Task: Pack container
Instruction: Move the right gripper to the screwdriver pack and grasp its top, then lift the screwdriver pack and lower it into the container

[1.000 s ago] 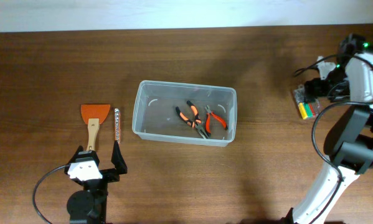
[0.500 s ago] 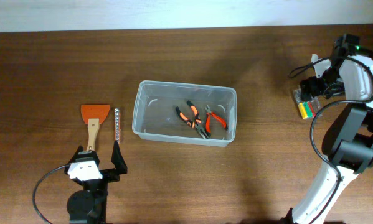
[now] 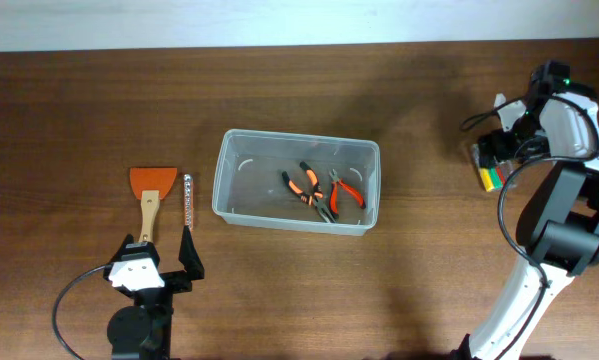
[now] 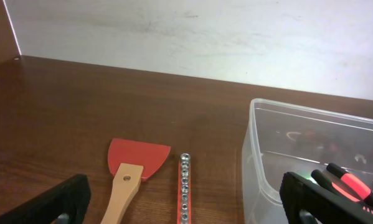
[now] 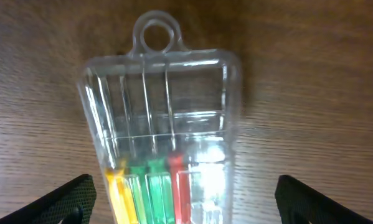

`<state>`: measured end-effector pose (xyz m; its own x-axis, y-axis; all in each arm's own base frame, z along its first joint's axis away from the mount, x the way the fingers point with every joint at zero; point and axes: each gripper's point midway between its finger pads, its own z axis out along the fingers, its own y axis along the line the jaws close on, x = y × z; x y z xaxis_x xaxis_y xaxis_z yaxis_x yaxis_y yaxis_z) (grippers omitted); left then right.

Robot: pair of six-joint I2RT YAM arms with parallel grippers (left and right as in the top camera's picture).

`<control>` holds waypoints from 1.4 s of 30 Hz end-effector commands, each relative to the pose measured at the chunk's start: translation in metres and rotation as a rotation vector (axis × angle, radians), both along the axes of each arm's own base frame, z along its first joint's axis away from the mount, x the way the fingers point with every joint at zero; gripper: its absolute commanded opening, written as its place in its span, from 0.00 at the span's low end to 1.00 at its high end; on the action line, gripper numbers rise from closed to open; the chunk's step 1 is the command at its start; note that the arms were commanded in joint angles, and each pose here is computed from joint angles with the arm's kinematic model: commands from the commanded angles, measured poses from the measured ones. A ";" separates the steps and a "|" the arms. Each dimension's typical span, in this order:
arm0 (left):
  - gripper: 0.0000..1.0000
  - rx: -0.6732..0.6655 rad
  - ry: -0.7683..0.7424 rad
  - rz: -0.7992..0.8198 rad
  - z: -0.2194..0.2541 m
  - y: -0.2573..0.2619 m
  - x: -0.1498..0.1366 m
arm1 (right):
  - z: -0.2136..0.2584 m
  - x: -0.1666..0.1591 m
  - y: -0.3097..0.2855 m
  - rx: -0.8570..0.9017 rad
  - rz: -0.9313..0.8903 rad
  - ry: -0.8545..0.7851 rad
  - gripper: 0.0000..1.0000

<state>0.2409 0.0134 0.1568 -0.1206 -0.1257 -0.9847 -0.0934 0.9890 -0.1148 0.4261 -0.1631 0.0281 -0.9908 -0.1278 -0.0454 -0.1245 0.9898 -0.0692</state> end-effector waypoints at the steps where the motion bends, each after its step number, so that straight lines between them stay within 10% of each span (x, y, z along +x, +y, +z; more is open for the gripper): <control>1: 0.99 0.014 0.002 -0.008 -0.002 -0.001 0.000 | -0.018 -0.005 0.007 0.027 0.022 0.033 0.93; 20: 0.99 0.014 0.002 -0.008 -0.002 -0.001 0.000 | -0.055 -0.025 0.025 0.107 0.016 0.066 0.95; 42: 0.99 0.014 0.002 -0.008 -0.002 -0.001 0.000 | -0.028 -0.007 0.018 0.089 -0.016 0.025 0.63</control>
<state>0.2409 0.0135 0.1568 -0.1206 -0.1257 -0.9847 -0.0938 0.9890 -0.1148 0.4120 -0.1475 0.0022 -0.9924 -0.1192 -0.0317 -0.1195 0.9928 0.0059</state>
